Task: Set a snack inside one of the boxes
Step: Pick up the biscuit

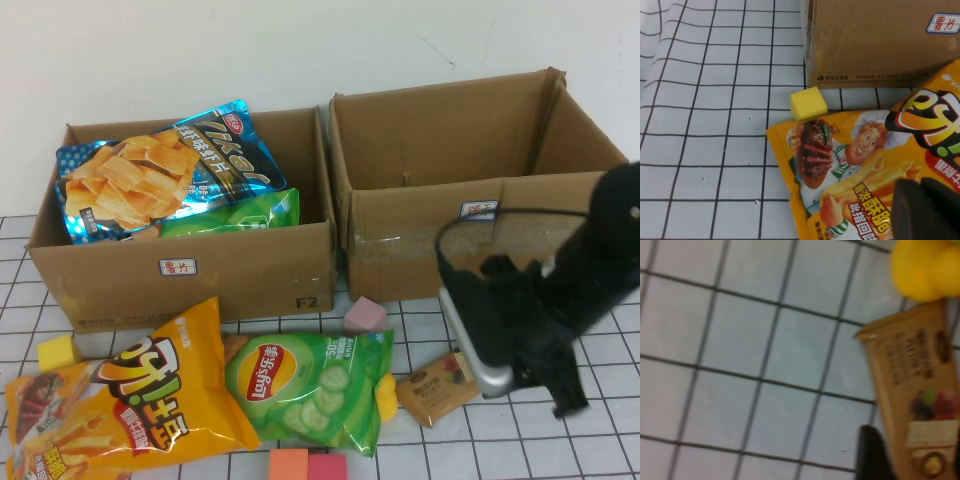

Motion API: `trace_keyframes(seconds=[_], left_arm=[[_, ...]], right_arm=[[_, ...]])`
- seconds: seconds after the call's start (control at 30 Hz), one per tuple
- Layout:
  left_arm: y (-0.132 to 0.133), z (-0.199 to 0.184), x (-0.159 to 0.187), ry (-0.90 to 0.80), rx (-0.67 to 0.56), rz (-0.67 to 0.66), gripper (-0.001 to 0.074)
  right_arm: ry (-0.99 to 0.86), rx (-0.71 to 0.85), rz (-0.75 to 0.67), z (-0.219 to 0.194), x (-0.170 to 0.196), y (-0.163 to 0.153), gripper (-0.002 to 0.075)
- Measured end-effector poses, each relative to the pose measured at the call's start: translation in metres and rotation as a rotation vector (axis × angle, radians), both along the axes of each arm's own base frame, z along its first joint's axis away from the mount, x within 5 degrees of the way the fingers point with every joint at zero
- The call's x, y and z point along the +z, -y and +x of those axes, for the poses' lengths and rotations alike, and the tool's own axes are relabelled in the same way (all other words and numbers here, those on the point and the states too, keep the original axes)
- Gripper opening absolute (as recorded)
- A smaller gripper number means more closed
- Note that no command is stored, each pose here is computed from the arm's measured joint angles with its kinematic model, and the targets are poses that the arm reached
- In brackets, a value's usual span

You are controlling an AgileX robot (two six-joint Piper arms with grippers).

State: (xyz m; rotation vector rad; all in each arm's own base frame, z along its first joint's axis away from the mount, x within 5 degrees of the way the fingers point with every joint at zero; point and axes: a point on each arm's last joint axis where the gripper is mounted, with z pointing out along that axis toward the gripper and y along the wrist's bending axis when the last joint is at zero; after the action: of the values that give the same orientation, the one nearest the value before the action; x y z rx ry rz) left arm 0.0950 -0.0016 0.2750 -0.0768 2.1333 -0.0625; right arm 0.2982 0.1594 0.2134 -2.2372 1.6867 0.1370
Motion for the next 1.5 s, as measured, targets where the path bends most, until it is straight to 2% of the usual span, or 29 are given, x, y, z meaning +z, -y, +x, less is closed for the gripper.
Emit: trace_keyframes(seconds=[0.1, 0.27, 0.7, 1.07, 1.33, 1.5], left_arm=[[0.001, 0.000, -0.004, -0.005, -0.001, -0.018, -0.0001], [0.001, 0.001, -0.005, -0.001, -0.001, -0.028, -0.0001], [0.002, 0.002, -0.005, 0.025, 0.000, -0.039, -0.0001], [0.002, 0.002, -0.005, 0.025, 0.000, -0.043, -0.0001], [0.002, 0.002, -0.005, 0.025, -0.001, -0.045, -0.0001], [0.002, 0.002, -0.005, 0.025, -0.001, -0.045, -0.0001]], right_arm=[[0.022, -0.003, 0.008, 0.011, 0.001, -0.005, 0.0459], [0.005, -0.004, -0.008, 0.021, -0.016, -0.009, 0.0526], [0.011, 0.019, -0.046, 0.036, -0.058, -0.013, 0.0536], [0.035, 0.017, -0.049, 0.044, -0.070, -0.015, 0.0536], [-0.024, 0.025, -0.040, 0.050, -0.072, -0.021, 0.0535], [-0.101, 0.014, -0.035, 0.047, -0.074, -0.022, 0.0509]])
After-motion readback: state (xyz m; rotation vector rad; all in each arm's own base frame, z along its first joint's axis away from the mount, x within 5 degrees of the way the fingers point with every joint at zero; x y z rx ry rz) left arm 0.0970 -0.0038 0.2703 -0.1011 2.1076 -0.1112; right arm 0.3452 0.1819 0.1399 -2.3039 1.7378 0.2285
